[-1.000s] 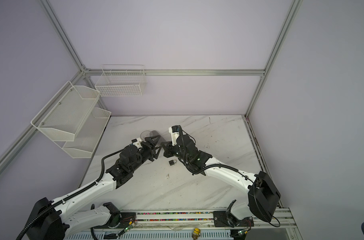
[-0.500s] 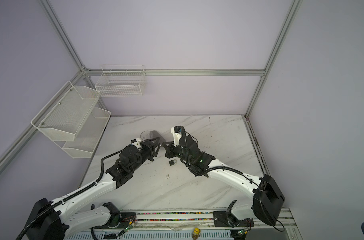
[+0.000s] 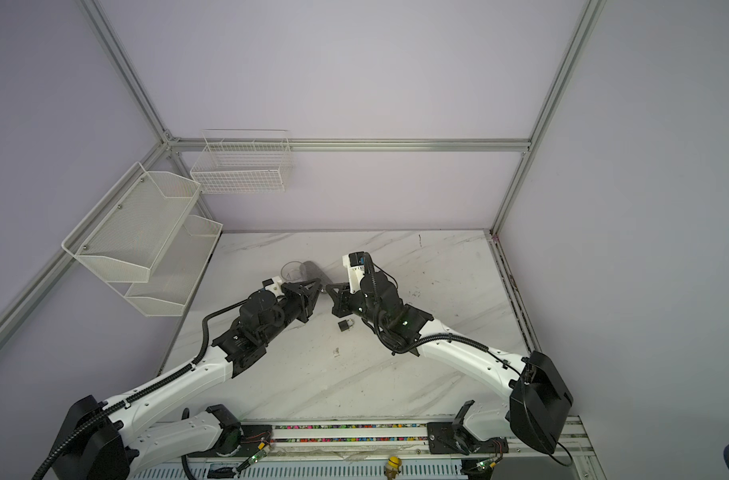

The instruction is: Unlock with the key

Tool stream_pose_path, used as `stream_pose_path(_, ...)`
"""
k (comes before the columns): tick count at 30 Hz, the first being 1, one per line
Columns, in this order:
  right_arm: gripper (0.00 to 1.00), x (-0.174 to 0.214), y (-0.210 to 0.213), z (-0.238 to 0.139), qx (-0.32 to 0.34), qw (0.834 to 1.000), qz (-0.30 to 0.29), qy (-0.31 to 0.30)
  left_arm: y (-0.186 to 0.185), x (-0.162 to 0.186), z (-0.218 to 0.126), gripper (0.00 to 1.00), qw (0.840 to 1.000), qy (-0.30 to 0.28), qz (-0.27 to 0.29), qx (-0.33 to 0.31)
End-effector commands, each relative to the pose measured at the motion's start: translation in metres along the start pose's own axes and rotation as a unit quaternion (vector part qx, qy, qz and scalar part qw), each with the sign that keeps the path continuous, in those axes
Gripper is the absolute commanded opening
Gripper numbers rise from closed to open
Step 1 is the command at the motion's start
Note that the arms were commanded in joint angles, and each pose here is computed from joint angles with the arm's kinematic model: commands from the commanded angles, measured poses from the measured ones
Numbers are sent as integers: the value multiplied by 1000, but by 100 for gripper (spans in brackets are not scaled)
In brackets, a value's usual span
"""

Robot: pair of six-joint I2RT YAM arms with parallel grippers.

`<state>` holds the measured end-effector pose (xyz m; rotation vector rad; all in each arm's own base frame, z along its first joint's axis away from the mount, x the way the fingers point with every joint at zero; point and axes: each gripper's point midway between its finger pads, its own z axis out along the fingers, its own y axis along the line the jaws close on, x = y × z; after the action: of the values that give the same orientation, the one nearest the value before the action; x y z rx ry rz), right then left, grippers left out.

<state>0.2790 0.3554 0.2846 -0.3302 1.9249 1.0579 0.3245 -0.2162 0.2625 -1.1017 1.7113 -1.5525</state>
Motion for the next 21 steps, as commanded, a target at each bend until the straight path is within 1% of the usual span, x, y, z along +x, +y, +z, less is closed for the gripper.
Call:
stream_pose_path(1,0,-9,6,-8,-5,1000,-12,-18,7,1,-1,13,1000,2,2,-2)
stream_pose_path(4,0,-10,6,-10,-5,1000,-13,-19,8,1,0,9,1000,4,3,-4)
stream_pose_path(8,0,-12,8,-12,-6,1000,-16,-23,5,2,0,0,1000,7,6,-1)
stream_pose_path(12,0,-15,8,-15,-2,1000,-20,-23,0,3,-1,0,1000,6,22,4)
stream_pose_path(13,7,-15,9,-16,-5,1000,-18,-22,-1,3,-1,0,1000,7,29,6)
stream_pose_path(15,13,-18,10,-22,-2,1000,-4,-25,-7,2,-1,0,999,3,52,16)
stream_pose_path(17,26,-22,11,-29,-4,1000,2,-29,-15,1,-2,0,996,-2,90,25)
stream_pose_path(18,32,-22,12,-32,-5,1000,5,-26,-21,1,-2,0,992,-5,118,35)
stream_pose_path(19,34,-20,12,-34,-9,1000,10,-18,-28,1,-2,0,987,-7,155,42)
stream_pose_path(21,37,-15,12,-37,-26,999,26,-1,-30,1,-1,0,978,-7,207,32)
